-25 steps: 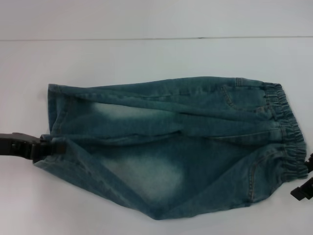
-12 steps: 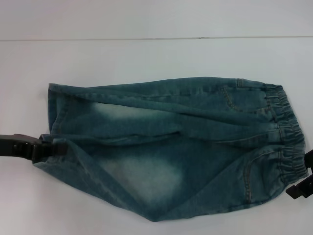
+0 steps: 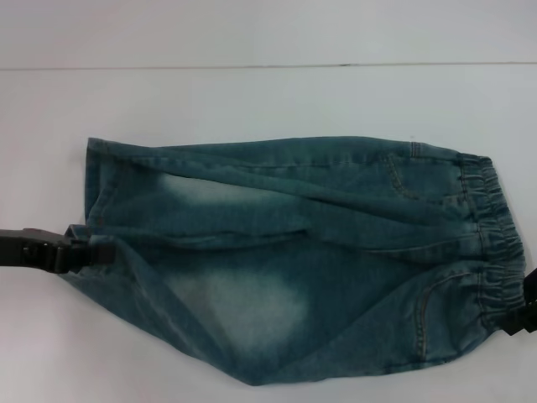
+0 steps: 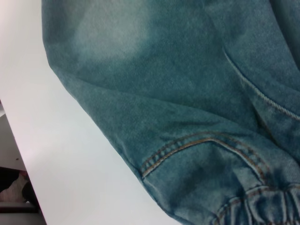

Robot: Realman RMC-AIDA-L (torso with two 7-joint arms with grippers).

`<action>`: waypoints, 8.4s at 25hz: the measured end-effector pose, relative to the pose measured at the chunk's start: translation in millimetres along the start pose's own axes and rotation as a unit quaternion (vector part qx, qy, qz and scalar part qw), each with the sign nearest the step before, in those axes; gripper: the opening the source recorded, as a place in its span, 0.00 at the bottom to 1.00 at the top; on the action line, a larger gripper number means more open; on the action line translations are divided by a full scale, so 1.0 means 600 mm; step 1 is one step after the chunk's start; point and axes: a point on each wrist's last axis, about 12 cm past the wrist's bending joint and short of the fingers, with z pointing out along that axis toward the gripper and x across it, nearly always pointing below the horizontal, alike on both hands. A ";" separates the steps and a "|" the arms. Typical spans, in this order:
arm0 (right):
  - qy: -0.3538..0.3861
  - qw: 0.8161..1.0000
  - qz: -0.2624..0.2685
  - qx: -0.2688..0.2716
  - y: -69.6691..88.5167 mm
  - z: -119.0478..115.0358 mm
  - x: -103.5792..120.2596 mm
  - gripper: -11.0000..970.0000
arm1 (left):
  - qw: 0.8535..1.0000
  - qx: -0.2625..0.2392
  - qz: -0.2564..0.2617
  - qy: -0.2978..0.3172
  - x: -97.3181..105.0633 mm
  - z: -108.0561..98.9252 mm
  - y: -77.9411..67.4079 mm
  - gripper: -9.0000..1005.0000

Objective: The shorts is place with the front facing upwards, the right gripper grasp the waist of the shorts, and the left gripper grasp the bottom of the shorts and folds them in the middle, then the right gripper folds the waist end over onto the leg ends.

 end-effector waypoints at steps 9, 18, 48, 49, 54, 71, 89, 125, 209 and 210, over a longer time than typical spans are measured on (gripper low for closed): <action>-0.002 1.000 0.002 0.001 -0.001 -0.002 0.002 0.16 | 1.000 0.004 0.000 0.000 -0.001 0.000 -0.001 0.01; -0.044 0.999 0.008 -0.001 -0.011 -0.018 0.023 0.06 | 1.000 0.013 0.001 -0.027 -0.006 -0.011 -0.002 0.01; -0.398 0.904 0.156 0.018 -0.064 -0.022 0.131 0.06 | 0.984 -0.082 -0.050 -0.151 -0.038 -0.038 0.051 0.01; -0.401 0.902 0.157 0.020 -0.066 -0.022 0.126 0.06 | 0.984 -0.086 -0.049 -0.150 -0.041 -0.037 0.052 0.01; -0.411 0.896 0.162 0.044 -0.078 -0.018 0.106 0.06 | 0.982 -0.099 -0.043 -0.158 -0.056 -0.036 0.056 0.01; -0.390 0.900 0.140 0.133 -0.113 0.014 0.026 0.07 | 0.971 -0.174 -0.027 -0.160 -0.084 -0.016 0.080 0.01; -0.322 0.921 0.135 0.172 -0.128 0.033 -0.039 0.17 | 0.966 -0.208 -0.005 -0.153 -0.104 0.012 0.086 0.03; -0.156 0.951 0.199 0.180 -0.107 -0.072 -0.084 0.96 | 0.982 -0.076 0.051 -0.165 -0.062 0.045 0.035 0.90; -0.145 0.969 0.179 0.091 -0.089 -0.001 -0.045 0.20 | 0.983 -0.072 0.043 -0.162 -0.043 0.063 0.037 0.90; -0.145 0.969 0.178 0.091 -0.089 -0.001 -0.045 0.17 | 0.983 -0.072 0.044 -0.162 -0.043 0.063 0.037 0.90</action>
